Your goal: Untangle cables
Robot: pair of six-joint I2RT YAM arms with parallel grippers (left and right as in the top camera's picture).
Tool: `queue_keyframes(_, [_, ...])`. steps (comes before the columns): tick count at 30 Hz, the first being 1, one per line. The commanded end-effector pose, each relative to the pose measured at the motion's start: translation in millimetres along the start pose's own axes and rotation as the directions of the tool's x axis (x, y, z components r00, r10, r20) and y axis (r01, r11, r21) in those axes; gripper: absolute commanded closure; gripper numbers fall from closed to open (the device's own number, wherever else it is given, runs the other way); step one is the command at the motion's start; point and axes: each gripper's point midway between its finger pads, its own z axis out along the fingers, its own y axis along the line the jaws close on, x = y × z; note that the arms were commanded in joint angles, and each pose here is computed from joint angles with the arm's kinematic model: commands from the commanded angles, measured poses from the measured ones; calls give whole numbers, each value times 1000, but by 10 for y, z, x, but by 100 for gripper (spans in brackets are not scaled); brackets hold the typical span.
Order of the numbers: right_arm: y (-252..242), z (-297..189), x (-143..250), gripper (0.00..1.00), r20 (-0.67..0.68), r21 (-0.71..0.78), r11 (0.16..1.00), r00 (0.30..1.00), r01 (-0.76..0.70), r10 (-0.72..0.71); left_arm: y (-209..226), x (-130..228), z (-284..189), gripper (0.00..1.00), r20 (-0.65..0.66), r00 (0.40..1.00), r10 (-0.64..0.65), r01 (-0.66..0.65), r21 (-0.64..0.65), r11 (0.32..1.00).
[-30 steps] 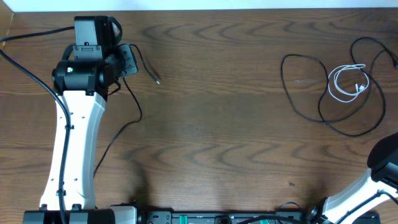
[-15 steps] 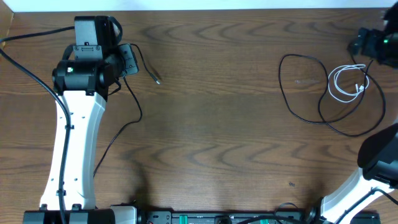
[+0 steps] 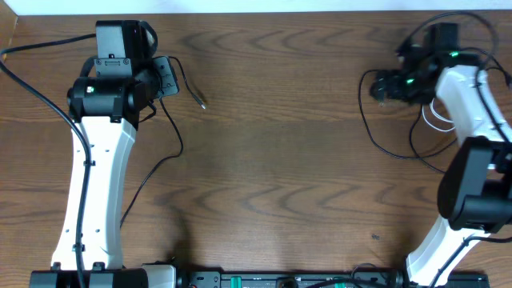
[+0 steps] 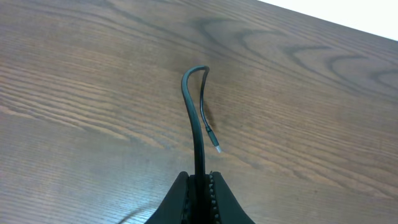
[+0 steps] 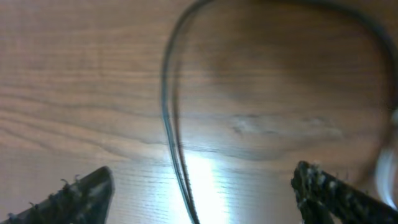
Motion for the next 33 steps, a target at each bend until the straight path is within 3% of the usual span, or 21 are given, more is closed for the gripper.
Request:
queue_keyframes(1, [329, 263, 84, 14, 23, -45, 999, 999, 25, -24, -2, 24, 45, 92, -11, 1000, -11, 11, -2, 1000])
queue_keyframes(5, [430, 514, 107, 15, 89, 17, 999, 995, 40, -42, -3, 24, 45, 93, -11, 1000, -11, 11, -2, 1000])
queue_keyframes(11, [279, 678, 165, 25, 163, 217, 976, 986, 3, -39, -3, 24, 45, 92, -11, 1000, -11, 11, -2, 1000])
queue_keyframes(18, [265, 723, 163, 39, 197, 223, 975, 980, -6, -39, -1, 34, 45, 93, -15, 1000, -11, 11, -3, 1000])
queue_keyframes(28, [250, 760, 241, 67, 189, 216, 975, 982, -43, 1, -41, 55, 44, 93, -26, 1000, -11, 12, 21, 1000])
queue_keyframes(33, [198, 892, 422, 73, 125, 227, 973, 992, -43, 15, -41, 56, 44, 93, -27, 1000, -11, 12, 21, 1000])
